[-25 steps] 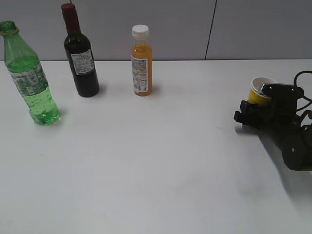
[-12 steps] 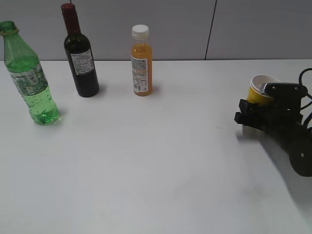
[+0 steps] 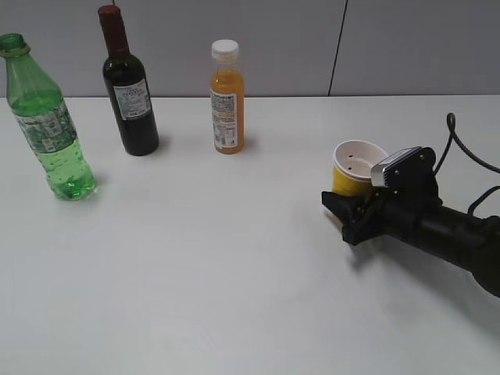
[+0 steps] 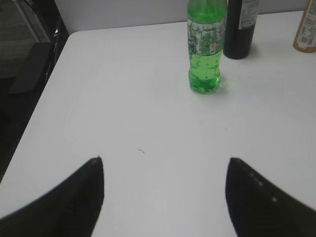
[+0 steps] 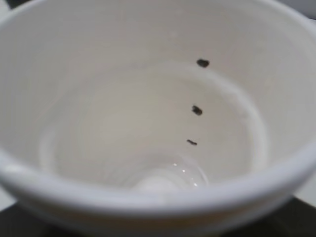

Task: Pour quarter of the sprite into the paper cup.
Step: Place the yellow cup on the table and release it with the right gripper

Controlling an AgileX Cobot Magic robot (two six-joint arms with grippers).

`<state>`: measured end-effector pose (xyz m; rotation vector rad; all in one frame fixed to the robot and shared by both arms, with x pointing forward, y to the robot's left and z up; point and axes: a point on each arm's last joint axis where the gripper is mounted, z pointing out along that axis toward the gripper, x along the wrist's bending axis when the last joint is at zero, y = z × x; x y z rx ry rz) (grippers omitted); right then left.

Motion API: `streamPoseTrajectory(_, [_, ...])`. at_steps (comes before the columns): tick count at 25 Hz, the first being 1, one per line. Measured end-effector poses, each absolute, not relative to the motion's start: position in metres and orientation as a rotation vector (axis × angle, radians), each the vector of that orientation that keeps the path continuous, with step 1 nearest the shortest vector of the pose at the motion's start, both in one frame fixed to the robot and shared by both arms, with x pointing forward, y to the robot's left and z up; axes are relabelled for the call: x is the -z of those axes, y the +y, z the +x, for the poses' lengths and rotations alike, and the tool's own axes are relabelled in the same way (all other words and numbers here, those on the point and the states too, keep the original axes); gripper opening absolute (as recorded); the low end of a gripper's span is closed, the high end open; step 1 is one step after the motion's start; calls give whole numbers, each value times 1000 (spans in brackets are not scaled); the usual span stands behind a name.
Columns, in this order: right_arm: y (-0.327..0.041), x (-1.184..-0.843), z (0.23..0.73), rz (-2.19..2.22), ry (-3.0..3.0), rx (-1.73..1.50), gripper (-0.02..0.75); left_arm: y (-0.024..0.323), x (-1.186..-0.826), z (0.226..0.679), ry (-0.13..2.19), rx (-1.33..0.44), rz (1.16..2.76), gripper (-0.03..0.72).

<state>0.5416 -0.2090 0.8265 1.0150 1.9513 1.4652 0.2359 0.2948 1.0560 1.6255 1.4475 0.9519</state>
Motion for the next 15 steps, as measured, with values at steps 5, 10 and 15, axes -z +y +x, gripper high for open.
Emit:
streamPoseTrajectory(5, [-196,-826,530,827,2115,-1570,446,295,-1056,236,1448,-952,1626,583])
streamPoseTrajectory(10, [-175,-832,532,642,2220,-1701,446,295,-1056,236,1448,-952,1626,583])
streamPoseTrajectory(15, [-141,-844,538,424,2296,-1823,446,295,-1056,236,1448,-952,1626,583])
